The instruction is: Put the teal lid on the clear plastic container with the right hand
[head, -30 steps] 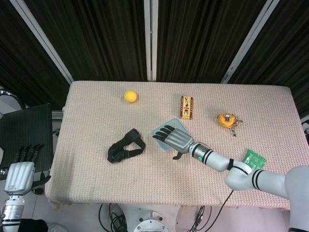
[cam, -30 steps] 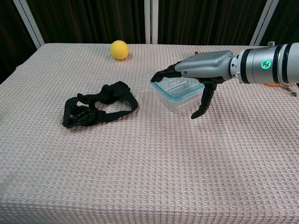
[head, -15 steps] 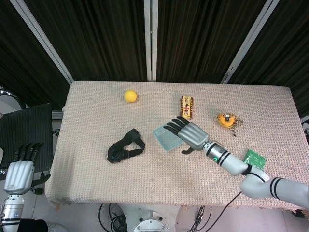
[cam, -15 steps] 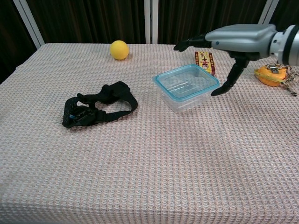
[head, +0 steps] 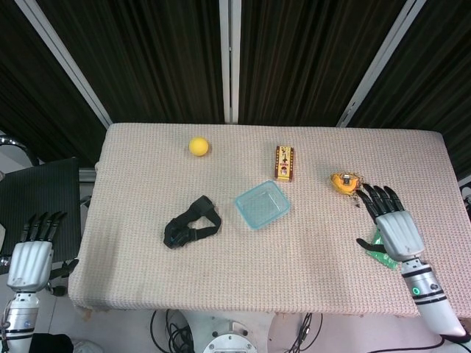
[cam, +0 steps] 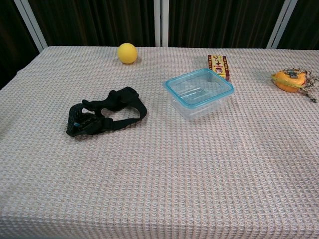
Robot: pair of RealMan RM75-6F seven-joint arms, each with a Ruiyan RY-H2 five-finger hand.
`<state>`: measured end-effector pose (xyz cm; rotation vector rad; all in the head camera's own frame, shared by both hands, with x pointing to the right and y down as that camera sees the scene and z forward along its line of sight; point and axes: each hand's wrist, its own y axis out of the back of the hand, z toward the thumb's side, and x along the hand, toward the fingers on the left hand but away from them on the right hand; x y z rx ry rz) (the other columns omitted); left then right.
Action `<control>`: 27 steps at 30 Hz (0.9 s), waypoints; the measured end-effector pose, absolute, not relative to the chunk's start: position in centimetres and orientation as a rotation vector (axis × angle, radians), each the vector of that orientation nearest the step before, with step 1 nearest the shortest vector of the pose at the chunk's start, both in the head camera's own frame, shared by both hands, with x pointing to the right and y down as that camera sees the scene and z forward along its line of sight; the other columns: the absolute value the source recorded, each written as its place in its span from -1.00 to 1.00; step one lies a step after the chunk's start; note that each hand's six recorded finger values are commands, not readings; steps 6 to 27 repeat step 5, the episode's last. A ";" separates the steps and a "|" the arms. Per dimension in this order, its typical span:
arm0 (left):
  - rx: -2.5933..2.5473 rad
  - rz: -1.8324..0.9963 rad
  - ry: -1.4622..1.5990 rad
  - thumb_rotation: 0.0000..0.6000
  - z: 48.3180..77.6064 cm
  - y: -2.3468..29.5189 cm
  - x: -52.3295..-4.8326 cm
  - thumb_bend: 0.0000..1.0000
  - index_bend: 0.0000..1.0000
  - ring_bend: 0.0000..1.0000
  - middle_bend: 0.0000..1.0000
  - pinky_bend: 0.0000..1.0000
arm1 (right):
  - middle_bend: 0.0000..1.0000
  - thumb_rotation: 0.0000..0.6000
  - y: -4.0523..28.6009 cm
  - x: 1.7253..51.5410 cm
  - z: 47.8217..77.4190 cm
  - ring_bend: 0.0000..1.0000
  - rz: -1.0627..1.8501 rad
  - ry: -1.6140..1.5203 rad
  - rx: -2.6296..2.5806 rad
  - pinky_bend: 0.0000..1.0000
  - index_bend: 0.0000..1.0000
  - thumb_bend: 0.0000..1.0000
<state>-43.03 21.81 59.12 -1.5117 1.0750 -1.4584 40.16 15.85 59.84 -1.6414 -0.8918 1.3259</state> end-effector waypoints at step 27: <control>-1.486 -1.456 1.064 1.00 59.0 21.9 -42.8 -1.00 -0.81 -0.93 -0.82 -1.00 | -1.00 1.00 18.0 42.0 58.6 -1.00 1.348 -0.942 -1.594 -1.00 -1.00 -0.95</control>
